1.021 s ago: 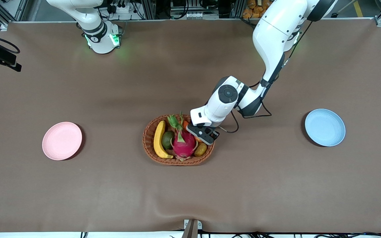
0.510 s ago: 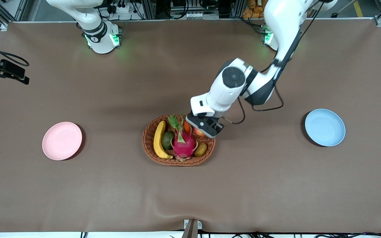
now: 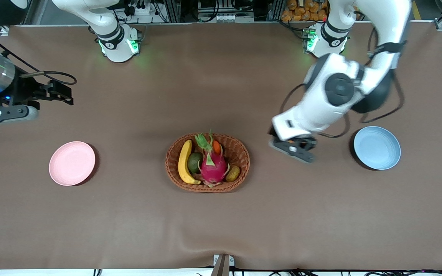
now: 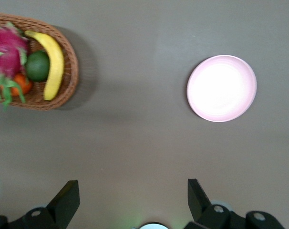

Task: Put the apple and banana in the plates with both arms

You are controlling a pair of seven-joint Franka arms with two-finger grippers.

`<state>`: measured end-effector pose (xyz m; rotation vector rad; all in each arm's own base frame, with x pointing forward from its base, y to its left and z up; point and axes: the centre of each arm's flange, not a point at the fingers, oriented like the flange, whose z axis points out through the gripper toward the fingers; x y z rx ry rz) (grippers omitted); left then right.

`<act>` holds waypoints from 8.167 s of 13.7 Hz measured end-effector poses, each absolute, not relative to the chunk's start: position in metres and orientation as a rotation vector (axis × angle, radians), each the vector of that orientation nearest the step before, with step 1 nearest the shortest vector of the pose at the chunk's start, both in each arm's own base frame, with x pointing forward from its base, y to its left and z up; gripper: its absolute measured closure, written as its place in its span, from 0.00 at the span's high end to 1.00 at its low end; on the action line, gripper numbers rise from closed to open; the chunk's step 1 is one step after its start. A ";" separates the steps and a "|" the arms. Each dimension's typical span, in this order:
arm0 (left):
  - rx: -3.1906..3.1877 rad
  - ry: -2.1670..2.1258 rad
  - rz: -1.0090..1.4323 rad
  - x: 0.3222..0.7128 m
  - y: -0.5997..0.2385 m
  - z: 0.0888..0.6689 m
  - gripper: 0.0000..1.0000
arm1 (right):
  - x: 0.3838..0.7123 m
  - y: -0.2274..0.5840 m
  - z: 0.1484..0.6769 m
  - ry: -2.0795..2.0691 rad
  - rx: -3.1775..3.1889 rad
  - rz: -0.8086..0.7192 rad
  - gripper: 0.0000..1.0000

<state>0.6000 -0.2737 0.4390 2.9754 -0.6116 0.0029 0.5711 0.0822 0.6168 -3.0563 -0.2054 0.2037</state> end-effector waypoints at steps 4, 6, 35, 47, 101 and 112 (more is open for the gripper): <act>3.027 -0.389 -0.074 0.616 -0.175 0.451 0.73 | 0.611 0.109 0.533 -0.221 -2.973 0.311 1.00; 3.043 -0.261 -0.110 0.622 -0.120 0.440 0.73 | 0.630 0.145 0.483 -0.276 -2.974 0.321 1.00; 3.201 -0.102 0.060 0.536 0.125 0.224 0.73 | 0.599 0.356 0.247 0.115 -3.084 0.262 0.57; 3.204 -0.161 0.181 0.558 0.111 0.253 1.00 | 0.590 0.360 0.220 0.109 -3.078 0.195 0.57; 3.137 0.138 0.053 0.538 0.011 0.654 1.00 | 0.545 -0.001 0.613 0.086 -3.057 0.099 1.00; 3.139 0.129 0.021 0.537 0.008 0.650 1.00 | 0.535 -0.029 0.638 0.078 -3.103 0.111 1.00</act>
